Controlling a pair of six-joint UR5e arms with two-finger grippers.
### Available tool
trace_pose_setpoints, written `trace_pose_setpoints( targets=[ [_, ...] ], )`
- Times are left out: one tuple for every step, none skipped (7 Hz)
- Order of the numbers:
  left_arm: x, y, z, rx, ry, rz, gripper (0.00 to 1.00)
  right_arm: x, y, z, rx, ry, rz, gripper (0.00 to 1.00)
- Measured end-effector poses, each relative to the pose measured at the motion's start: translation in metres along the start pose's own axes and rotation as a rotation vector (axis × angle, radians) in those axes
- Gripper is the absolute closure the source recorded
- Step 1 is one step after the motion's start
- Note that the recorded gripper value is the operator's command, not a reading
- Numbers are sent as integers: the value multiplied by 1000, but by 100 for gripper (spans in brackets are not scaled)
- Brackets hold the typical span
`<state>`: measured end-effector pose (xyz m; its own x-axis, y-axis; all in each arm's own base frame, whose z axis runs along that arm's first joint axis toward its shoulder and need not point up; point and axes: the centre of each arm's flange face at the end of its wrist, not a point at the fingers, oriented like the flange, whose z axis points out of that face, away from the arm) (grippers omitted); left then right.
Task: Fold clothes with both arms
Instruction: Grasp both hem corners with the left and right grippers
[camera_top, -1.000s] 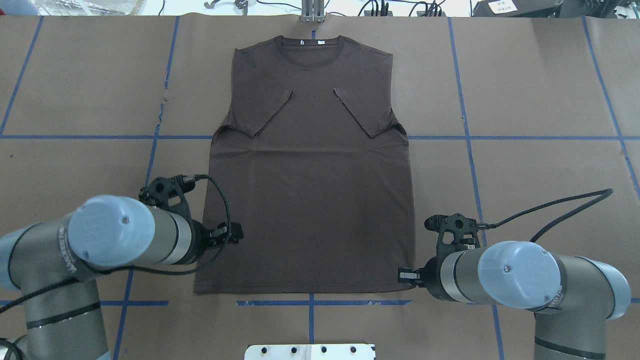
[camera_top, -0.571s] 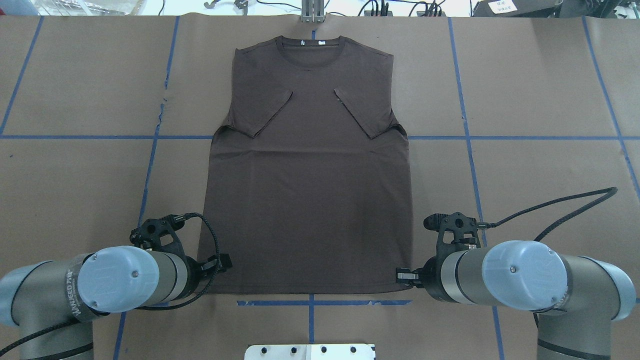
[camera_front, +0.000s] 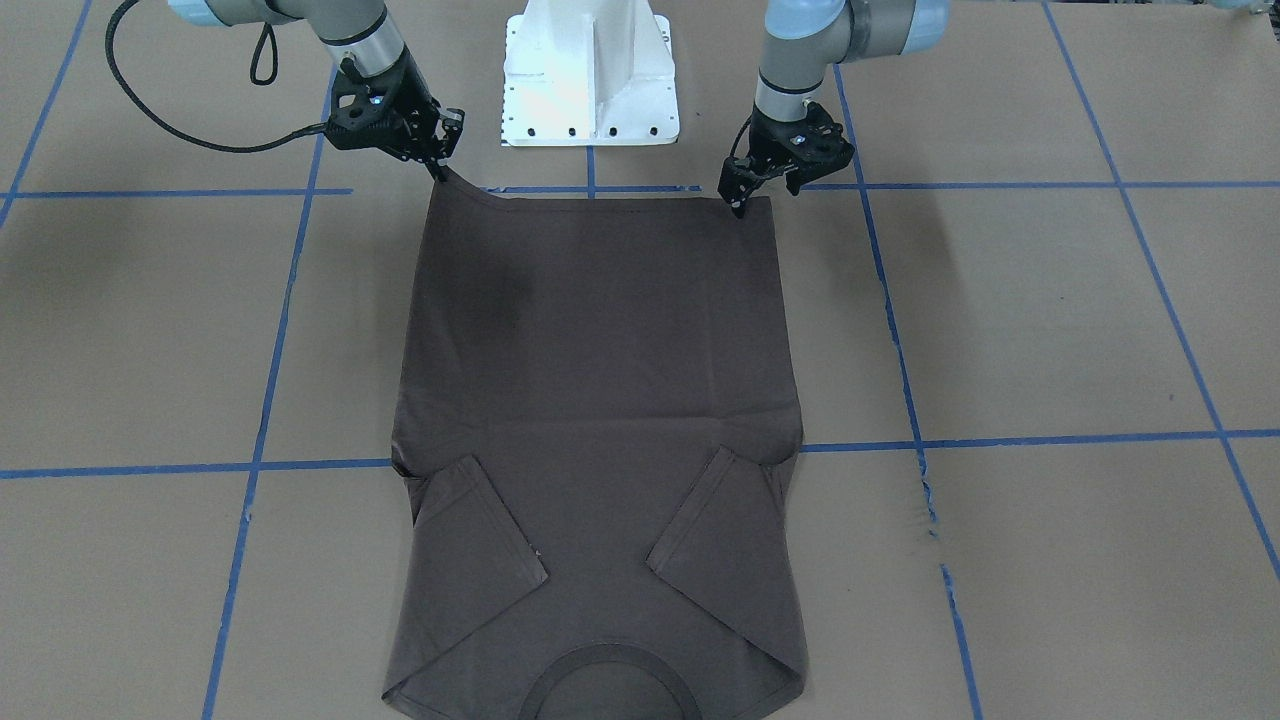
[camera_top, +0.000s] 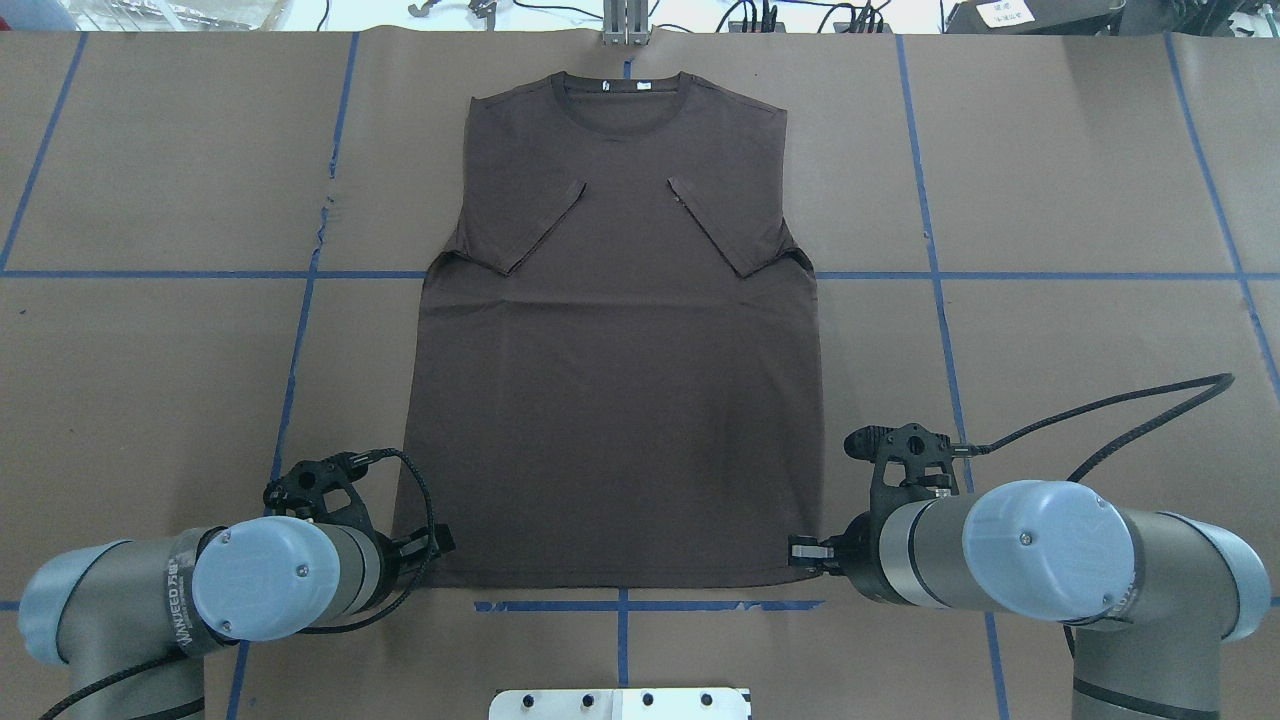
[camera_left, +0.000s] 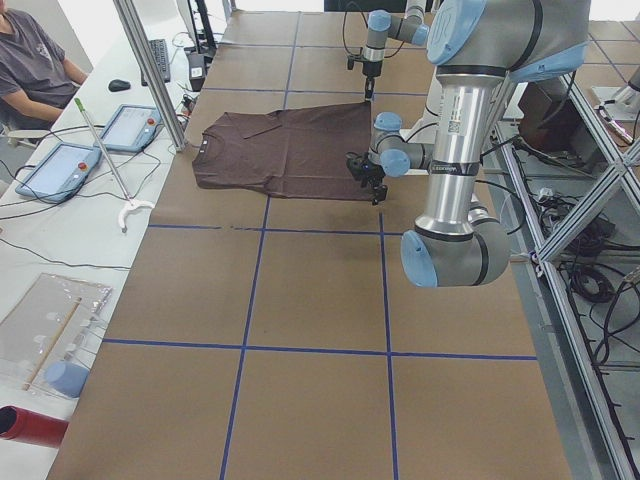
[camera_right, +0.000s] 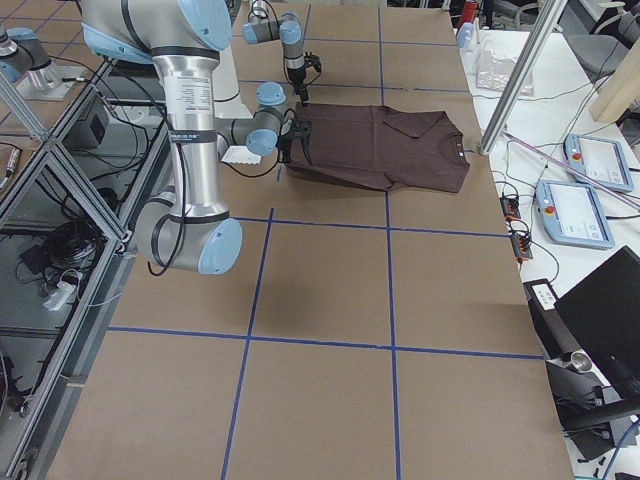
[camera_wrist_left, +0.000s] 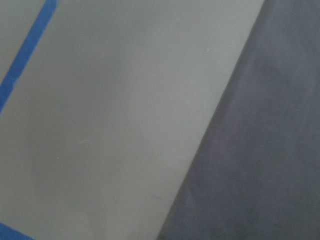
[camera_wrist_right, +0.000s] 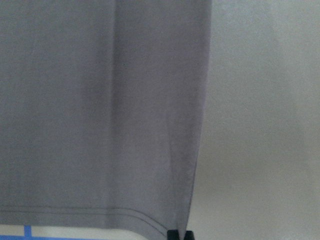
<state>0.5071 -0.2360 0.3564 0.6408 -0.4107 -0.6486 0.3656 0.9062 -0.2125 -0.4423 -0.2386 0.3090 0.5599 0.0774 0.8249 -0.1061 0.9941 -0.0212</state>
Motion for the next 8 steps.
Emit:
trace_pose_setpoints(
  targets=[
    [-1,4,4,-2,-7,1,28,0,0,0,0,0,0,100],
    [0,5,4,-3,-6,-2,57,-1,0,-1,0,-2,0,100],
    [0,6,4,-5,-4,-9,82,-1,0,-2,1,-5,0,100],
    [1,6,1,-6,0,-15,99,-1,0,-3,2,-6,1,100],
    [1,7,-1,-8,4,-17,100,-1,-1,-4,2,-6,2,100],
    [2,7,-3,-9,9,-17,100,0,-1,-4,3,-6,2,100],
    [4,8,-4,-10,12,-16,100,0,-1,-4,3,-5,2,100],
    [5,8,-6,-11,15,-16,100,1,-2,-4,4,-4,2,100]
  ],
)
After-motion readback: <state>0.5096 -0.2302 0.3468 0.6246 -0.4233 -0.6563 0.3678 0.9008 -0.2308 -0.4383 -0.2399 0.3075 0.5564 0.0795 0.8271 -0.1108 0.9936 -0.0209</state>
